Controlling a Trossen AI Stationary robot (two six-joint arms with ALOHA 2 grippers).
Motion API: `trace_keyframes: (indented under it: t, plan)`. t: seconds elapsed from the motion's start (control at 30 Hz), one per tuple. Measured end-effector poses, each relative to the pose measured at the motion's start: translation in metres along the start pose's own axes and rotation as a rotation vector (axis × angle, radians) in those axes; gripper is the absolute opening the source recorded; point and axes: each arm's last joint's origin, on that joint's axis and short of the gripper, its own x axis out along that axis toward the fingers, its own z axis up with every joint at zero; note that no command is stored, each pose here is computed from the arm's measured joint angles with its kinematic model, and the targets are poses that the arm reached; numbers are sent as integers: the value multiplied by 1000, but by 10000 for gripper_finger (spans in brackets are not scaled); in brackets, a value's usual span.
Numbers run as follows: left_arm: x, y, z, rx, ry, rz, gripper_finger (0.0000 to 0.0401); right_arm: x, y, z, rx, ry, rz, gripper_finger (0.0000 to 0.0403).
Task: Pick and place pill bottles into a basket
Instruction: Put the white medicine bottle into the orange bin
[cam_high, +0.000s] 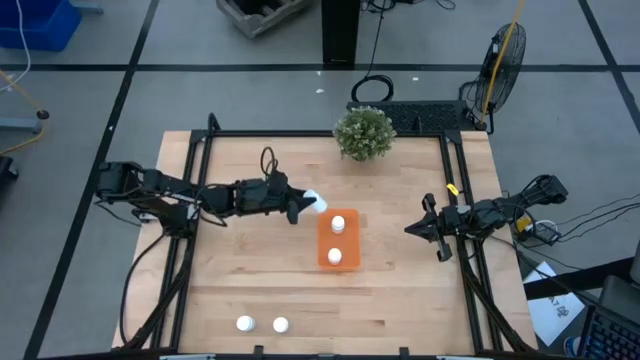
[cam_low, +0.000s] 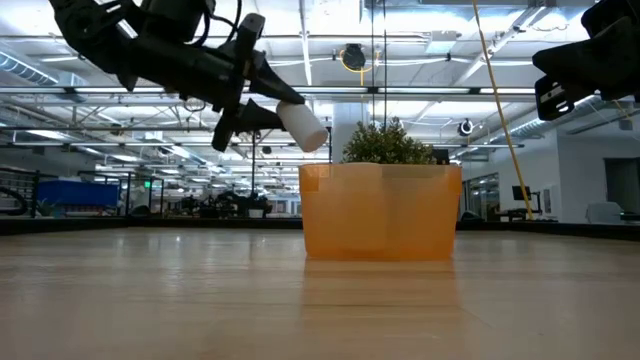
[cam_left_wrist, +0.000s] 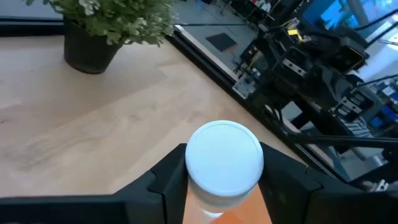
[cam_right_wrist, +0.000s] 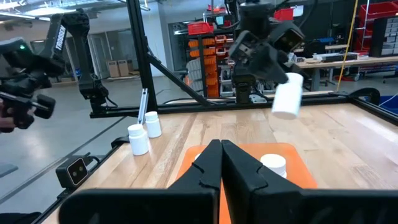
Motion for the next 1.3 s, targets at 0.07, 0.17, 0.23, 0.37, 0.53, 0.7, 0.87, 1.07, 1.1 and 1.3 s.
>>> trace_keyframes:
  t: [0.07,0.17,0.23,0.37,0.53,0.7,0.87,1.07,1.1,1.3]
  plan:
    - [-1,-8,-3,26,-3,-8,163,0,0,0,0,0,0,0]
    - [-1,-26,-4,80,-6,-41,163,0,0,0,0,0,0,0]
    - [0,-40,-3,133,-4,-51,163,0,0,0,0,0,0,0]
    - [5,-70,3,222,11,-31,168,0,0,0,0,0,0,0]
    - [25,-91,4,316,88,1,164,0,0,0,0,0,0,0]
    - [55,-101,-3,324,183,66,167,0,0,0,0,0,0,0]
    - [82,-115,-19,417,289,100,169,0,0,0,0,0,0,0]
    - [97,-134,-28,459,323,113,171,0,0,0,0,0,0,0]
    - [97,-135,-31,466,334,129,171,0,0,0,0,1,0,0]
    - [103,-125,-44,451,371,244,172,0,0,0,0,2,0,0]
